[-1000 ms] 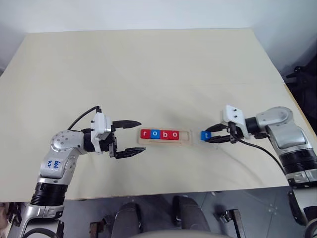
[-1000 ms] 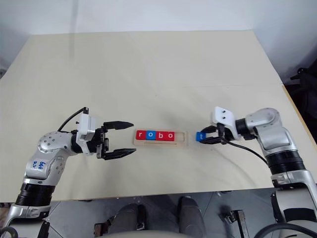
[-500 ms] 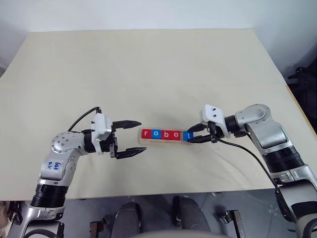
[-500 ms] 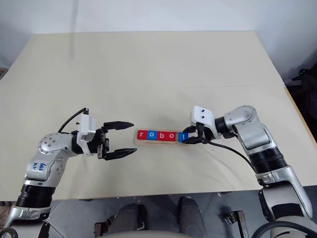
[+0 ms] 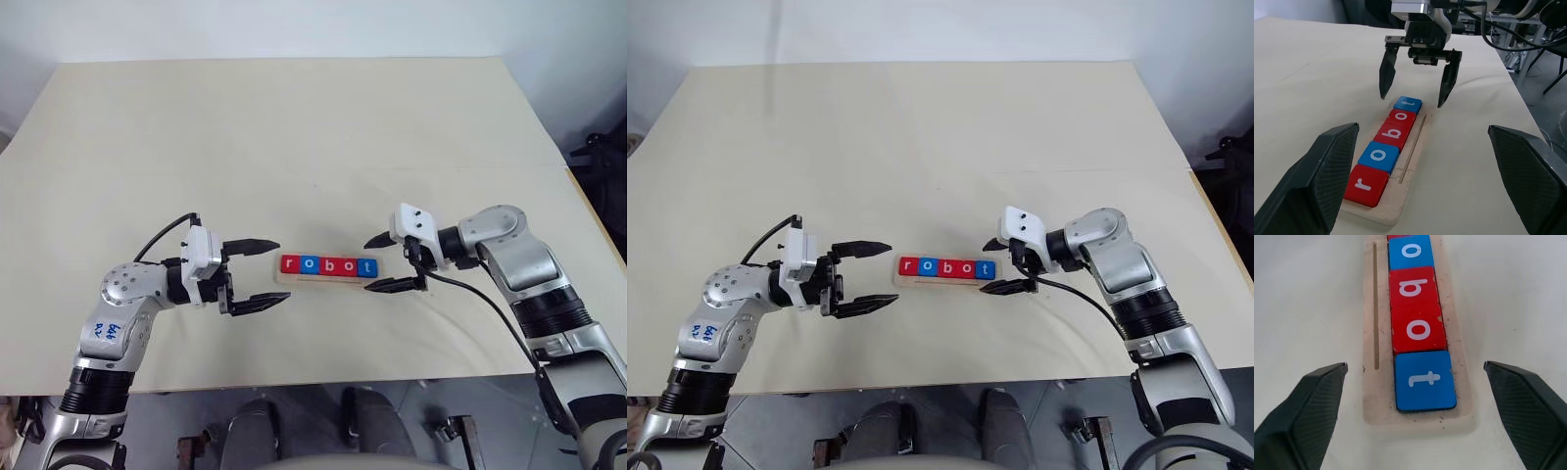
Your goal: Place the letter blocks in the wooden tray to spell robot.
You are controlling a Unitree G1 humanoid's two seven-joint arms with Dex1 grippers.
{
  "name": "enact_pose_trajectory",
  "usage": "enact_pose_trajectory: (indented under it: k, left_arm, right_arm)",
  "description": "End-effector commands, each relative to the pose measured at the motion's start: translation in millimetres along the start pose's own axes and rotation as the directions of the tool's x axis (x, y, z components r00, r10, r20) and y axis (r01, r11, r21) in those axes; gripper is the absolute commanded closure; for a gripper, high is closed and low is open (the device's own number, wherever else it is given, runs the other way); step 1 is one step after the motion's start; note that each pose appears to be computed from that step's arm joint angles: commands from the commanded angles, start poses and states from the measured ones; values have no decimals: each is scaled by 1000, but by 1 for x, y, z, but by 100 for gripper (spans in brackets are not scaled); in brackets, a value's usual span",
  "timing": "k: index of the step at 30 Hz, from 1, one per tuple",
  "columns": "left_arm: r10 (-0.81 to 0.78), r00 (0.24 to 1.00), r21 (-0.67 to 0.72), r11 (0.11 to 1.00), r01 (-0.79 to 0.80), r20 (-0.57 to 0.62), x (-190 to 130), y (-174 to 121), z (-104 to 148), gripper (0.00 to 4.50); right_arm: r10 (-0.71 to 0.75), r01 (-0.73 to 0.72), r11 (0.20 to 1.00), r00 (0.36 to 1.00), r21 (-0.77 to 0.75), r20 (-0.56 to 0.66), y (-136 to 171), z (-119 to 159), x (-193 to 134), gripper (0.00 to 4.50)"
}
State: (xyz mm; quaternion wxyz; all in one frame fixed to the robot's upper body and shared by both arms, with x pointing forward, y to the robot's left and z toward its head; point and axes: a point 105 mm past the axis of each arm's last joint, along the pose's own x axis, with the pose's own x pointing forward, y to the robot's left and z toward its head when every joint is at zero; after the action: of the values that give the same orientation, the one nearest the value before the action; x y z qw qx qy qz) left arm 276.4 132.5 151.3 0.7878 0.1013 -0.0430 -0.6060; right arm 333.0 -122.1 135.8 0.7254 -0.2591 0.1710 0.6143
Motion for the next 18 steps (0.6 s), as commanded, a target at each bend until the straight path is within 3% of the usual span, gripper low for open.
enact_pose_trajectory:
  k: [1,8,12,18]
  left_arm:
    - [3,1000,28,1000,-3,27,-2,-1,10,0]
    - [12,1000,27,1000,-13,22,-5,0,9,0]
    - [46,999,18,999,-46,5,-15,3,7,0]
    - [127,990,-8,992,-128,-57,-44,11,-1,0]
  right_arm:
    - [-31,31,999,999,-31,9,-2,7,-18,22]
    - [-107,107,994,994,-25,8,-7,1,-32,235]
    - [-181,185,982,978,-27,105,-7,4,-45,218]
    - [-176,201,977,949,-72,263,29,-4,-74,36]
